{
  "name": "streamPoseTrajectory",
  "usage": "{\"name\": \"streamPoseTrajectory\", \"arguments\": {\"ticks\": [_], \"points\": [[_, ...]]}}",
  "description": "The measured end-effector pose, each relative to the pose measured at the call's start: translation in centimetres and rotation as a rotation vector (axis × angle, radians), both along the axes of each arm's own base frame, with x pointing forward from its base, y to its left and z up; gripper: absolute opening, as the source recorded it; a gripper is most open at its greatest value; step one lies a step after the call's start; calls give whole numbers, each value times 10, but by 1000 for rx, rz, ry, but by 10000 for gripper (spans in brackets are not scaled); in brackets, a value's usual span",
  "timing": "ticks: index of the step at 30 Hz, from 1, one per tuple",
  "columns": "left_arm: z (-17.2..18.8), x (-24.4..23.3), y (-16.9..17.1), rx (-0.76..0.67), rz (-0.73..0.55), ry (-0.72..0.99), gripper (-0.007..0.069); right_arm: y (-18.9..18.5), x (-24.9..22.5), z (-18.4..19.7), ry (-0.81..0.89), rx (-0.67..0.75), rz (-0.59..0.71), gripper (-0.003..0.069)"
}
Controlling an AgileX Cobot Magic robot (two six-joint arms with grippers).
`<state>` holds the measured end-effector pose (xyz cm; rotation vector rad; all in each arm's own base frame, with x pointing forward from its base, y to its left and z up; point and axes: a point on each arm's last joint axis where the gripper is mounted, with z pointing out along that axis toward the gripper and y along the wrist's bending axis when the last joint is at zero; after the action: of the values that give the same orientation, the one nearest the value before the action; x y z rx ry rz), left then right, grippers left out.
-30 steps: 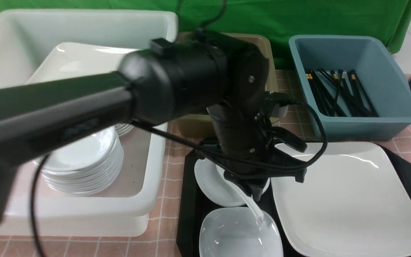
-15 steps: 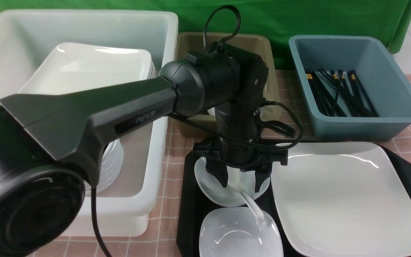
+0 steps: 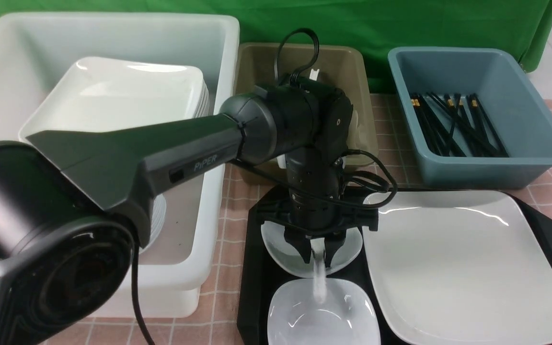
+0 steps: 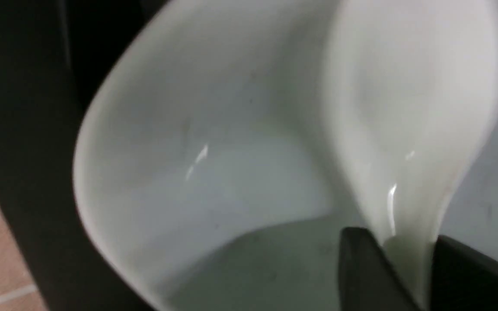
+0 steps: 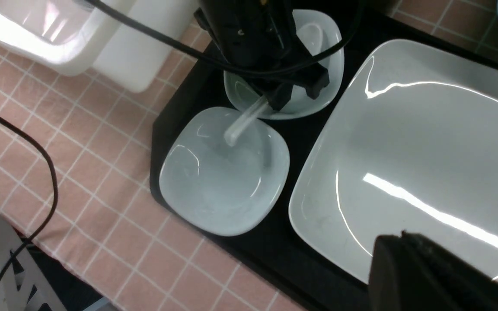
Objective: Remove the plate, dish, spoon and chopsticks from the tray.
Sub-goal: Use the left arm to grab a soup spoon from the plate, then use the left arm to put the soup spoon into the small storage box in the middle
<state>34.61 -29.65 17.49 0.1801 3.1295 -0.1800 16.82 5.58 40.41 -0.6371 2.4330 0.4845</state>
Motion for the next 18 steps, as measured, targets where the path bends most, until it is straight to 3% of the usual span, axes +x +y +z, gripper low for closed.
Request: {"name": "streamPoseTrajectory", "arguments": {"ticks": [2,8,13,17,18], "points": [[0,0,1,8,-12,6,100,0,0,0,0,0,1,30],[3,-2,1,-8,-40,17,101,0,0,0,0,0,1,32],[34,-7,3,-59,-65,-29,101,2,-1,1,-30,-4,67,32],[88,-15,11,-136,-85,-154,101,8,-2,4,-71,29,152,32],[88,-15,11,-134,-85,-155,101,8,-2,4,-73,27,155,32]]}}
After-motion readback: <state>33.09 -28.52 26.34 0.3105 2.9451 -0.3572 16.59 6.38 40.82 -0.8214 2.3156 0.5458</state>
